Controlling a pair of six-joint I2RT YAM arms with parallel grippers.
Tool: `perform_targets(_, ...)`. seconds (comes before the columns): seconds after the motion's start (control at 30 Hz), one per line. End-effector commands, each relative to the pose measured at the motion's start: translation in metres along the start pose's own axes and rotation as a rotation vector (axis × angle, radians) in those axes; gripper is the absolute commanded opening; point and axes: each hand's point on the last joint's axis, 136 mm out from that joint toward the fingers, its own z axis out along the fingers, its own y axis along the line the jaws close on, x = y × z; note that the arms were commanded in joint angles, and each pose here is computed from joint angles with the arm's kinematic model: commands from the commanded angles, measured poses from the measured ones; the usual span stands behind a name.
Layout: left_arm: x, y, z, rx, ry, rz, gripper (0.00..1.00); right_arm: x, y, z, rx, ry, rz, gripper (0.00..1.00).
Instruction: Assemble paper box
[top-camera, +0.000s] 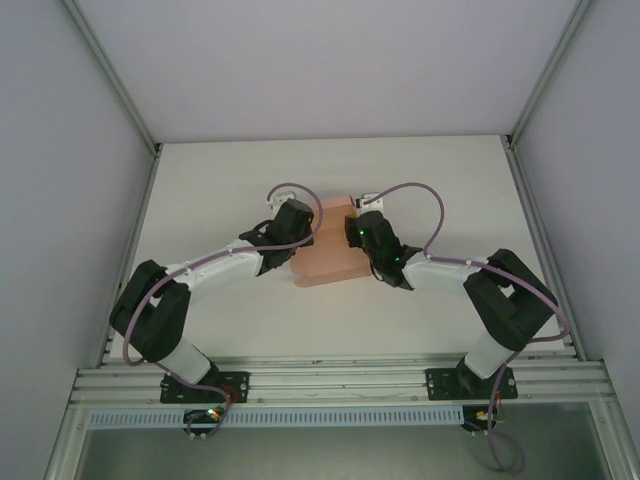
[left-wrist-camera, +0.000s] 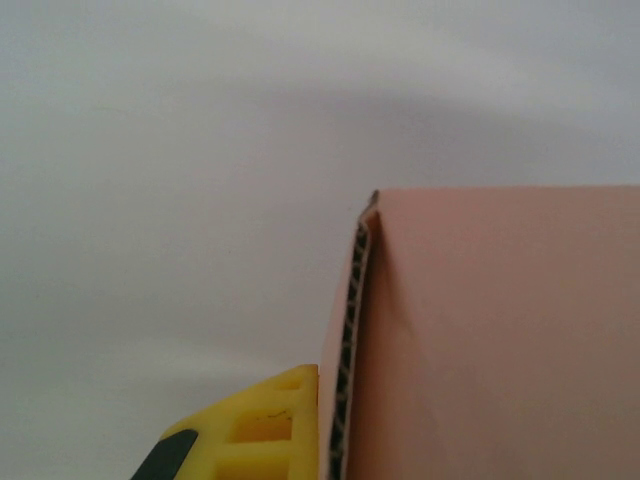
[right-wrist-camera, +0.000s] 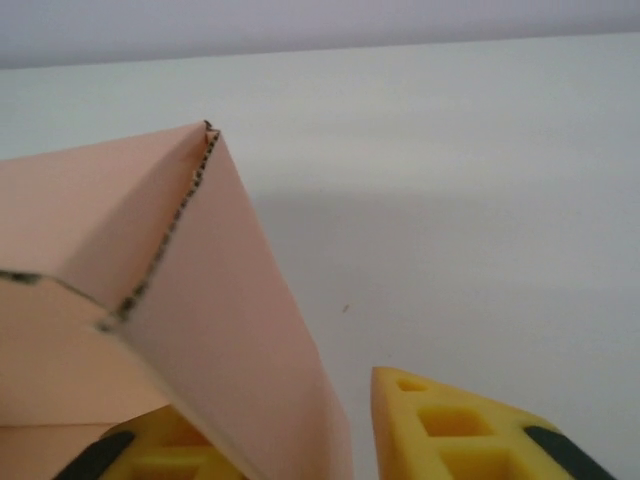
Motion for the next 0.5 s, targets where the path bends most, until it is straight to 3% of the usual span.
perform_targets(0.0,-0.025,-0.007,-0.008,0.031,-0.082,0.010,0.00,-0.018,0.007,-0.010,-0.083,-0.048,-0.042,0.38)
perform_targets(0.13,-0.020,-0.012,-0.008,0.054,-0.063,0.031,0.00,-0.018,0.000,-0.013,-0.059,-0.045,-0.084,0.34)
perform_targets(0.37,-0.017,-0.014,-0.009,0.036,-0.041,0.067,0.00,-0.030,-0.007,-0.017,-0.030,-0.077,-0.081,0.38)
perform_targets(0.47,-0.016,-0.014,-0.010,0.026,-0.037,0.070,0.00,-0.033,-0.009,-0.015,-0.007,-0.088,-0.095,0.35)
